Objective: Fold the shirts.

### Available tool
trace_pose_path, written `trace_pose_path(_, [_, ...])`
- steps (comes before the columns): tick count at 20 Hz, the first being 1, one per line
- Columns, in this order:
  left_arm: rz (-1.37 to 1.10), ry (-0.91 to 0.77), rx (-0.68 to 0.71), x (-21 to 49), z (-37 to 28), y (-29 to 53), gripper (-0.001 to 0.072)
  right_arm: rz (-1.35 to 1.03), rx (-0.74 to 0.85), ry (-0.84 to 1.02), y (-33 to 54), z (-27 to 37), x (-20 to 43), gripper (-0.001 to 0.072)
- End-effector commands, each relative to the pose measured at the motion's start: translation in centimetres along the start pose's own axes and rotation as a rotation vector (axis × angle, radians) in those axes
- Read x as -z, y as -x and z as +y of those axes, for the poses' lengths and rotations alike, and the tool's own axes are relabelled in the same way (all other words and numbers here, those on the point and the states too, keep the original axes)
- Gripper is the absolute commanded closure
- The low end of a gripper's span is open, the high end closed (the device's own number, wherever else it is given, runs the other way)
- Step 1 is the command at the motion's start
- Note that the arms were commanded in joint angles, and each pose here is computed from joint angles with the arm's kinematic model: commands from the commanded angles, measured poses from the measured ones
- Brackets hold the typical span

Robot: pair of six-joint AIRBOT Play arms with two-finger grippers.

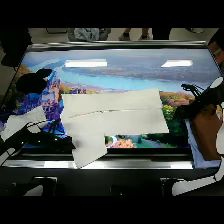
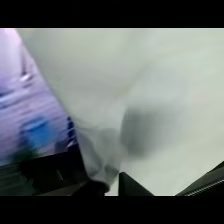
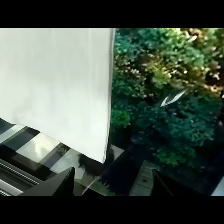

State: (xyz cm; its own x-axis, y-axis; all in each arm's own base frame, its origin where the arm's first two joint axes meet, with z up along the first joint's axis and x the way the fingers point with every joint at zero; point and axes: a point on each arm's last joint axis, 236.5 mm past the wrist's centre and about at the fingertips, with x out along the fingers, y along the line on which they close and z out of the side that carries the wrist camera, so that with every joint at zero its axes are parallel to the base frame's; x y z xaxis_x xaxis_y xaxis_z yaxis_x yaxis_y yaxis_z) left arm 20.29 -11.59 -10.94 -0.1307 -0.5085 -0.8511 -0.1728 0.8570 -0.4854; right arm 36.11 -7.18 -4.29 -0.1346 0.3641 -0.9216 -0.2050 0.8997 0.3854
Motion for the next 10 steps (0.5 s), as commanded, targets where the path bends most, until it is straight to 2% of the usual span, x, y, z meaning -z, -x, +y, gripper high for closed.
trace_pose_path(1, [-0.007, 0.006, -0.010, 0.0, 0.3, -0.4, 0.0660, 0.024, -0.019, -0.004, -2.2, 0.6, 1.9, 0.0141])
trace_pose_path(5, [-0.044, 0.002, -0.015, -0.9, 0.3, -0.2, 0.0673, 0.036, -0.102, -0.026, -5.2, 2.1, 3.0, 0.0139])
trace_pose_path(10, [-0.055, -0.003, -0.015, -1.0, 0.2, 0.0, 0.0673, -0.017, -0.089, -0.038, -8.3, 2.7, 1.7, 0.0142])
